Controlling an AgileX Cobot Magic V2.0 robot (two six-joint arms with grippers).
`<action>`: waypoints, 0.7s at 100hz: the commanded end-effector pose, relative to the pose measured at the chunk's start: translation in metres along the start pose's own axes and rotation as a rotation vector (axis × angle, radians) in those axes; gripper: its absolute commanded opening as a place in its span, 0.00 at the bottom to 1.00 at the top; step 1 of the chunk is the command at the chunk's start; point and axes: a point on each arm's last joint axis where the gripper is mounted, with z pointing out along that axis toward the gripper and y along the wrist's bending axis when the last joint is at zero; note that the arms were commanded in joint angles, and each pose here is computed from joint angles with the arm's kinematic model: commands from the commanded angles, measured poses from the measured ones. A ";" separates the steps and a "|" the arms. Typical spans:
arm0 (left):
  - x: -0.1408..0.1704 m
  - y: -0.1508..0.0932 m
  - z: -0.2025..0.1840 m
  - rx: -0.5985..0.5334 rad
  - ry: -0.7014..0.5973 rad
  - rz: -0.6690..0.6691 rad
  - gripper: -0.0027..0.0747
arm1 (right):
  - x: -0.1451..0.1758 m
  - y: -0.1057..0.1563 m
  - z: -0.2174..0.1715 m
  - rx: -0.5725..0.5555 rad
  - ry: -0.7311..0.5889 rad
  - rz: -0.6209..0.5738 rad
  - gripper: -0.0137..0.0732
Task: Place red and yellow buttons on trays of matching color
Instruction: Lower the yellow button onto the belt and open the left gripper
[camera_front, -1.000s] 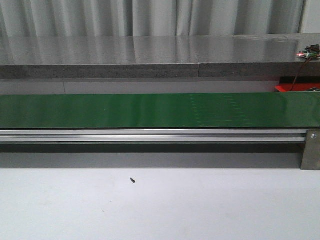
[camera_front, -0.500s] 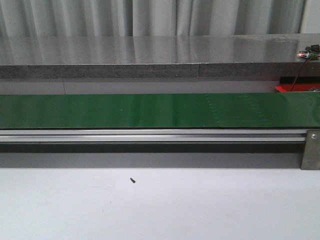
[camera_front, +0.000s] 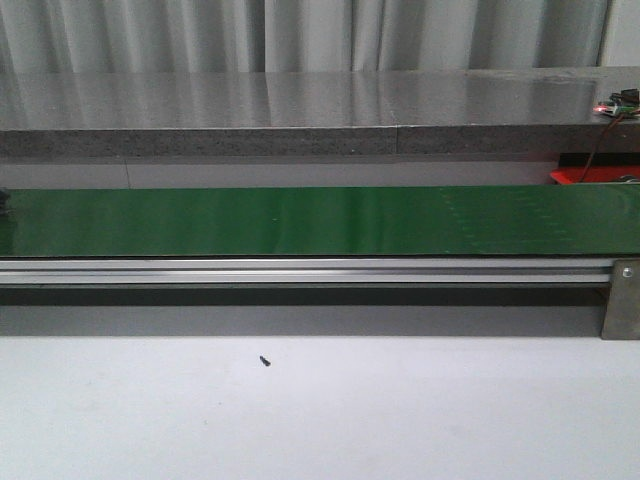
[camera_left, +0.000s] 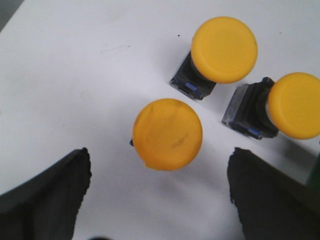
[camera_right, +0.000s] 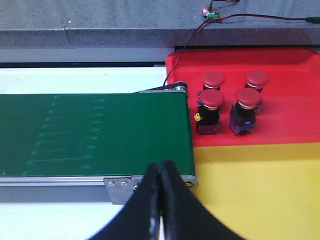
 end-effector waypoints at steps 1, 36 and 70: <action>-0.020 -0.008 -0.023 0.015 -0.154 0.011 0.75 | -0.014 0.000 -0.003 0.007 -0.099 -0.010 0.09; -0.019 -0.010 -0.001 0.019 -0.156 0.005 0.56 | -0.014 0.000 -0.003 0.007 -0.099 -0.010 0.09; -0.022 -0.014 -0.030 0.023 -0.184 0.032 0.25 | -0.014 0.000 -0.003 0.007 -0.099 -0.010 0.09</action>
